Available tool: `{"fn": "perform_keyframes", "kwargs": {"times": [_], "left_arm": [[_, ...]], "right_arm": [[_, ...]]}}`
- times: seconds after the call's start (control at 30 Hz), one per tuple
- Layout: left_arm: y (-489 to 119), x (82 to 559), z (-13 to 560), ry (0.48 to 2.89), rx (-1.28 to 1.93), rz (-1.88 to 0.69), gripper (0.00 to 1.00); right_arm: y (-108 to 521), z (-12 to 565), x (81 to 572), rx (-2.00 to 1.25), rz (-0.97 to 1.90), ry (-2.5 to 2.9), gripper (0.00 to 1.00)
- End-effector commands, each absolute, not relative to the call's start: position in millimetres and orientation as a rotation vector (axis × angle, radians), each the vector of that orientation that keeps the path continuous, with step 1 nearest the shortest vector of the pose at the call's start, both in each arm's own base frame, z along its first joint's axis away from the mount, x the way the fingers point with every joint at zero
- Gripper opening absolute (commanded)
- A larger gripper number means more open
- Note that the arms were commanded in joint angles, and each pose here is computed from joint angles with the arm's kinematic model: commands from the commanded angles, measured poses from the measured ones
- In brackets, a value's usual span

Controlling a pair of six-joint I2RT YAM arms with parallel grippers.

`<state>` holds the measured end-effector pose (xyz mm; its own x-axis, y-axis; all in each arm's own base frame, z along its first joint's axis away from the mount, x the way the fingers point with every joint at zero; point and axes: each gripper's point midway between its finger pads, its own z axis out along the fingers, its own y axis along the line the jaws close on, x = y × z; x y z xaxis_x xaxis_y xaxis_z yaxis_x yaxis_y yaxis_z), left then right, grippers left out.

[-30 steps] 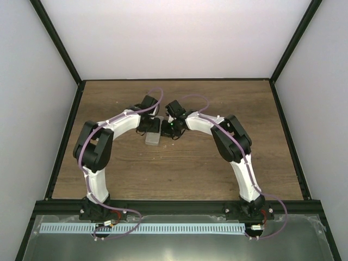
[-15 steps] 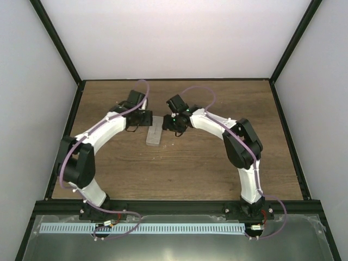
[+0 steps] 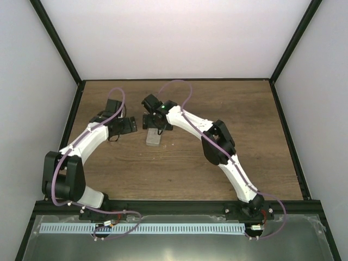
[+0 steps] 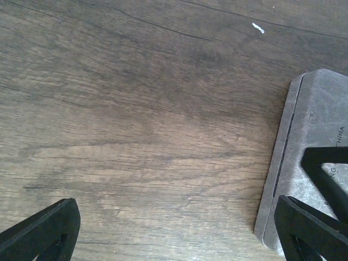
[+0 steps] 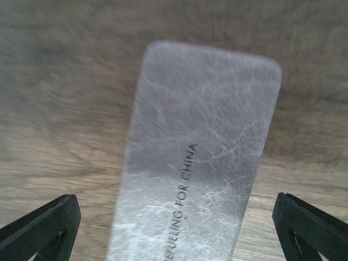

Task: Organize the sunglasses
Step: Close the sunglasses case at the center of the board, then move the sunglasses case at the center of the board.

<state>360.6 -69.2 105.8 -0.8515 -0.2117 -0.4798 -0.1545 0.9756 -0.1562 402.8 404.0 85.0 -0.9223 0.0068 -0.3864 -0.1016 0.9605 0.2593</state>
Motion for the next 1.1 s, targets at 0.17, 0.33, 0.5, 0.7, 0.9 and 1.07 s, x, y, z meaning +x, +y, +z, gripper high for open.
{"fn": "perform_keyframes", "kwargs": {"times": [0.17, 0.33, 0.5, 0.7, 0.9, 1.07], "left_arm": [[-59.1, 347.6, 104.6, 2.605, -0.266, -0.116, 1.0], [-58.0, 341.7, 99.3, 2.615, -0.27, -0.115, 1.0], [-55.8, 335.9, 93.8, 2.625, -0.259, -0.1, 1.0], [-57.4, 337.2, 93.4, 2.624, -0.238, -0.106, 1.0], [-64.2, 343.1, 93.6, 2.606, -0.214, -0.153, 1.0], [-66.8, 347.8, 94.0, 2.6, -0.219, -0.169, 1.0]], "right_arm": [[396.8, 47.6, 399.0, -0.067, 0.257, 2.793, 1.0], [388.9, 35.4, 392.6, -0.074, 0.218, 2.818, 0.83], [378.5, 37.6, 393.5, -0.108, 0.157, 2.801, 0.72], [336.8, 54.9, 396.2, -0.056, 0.044, 2.769, 0.68], [266.8, 96.4, 395.2, 0.012, 0.005, 2.649, 0.66], [220.2, 110.9, 396.1, -0.044, 0.166, 2.602, 0.67]]}}
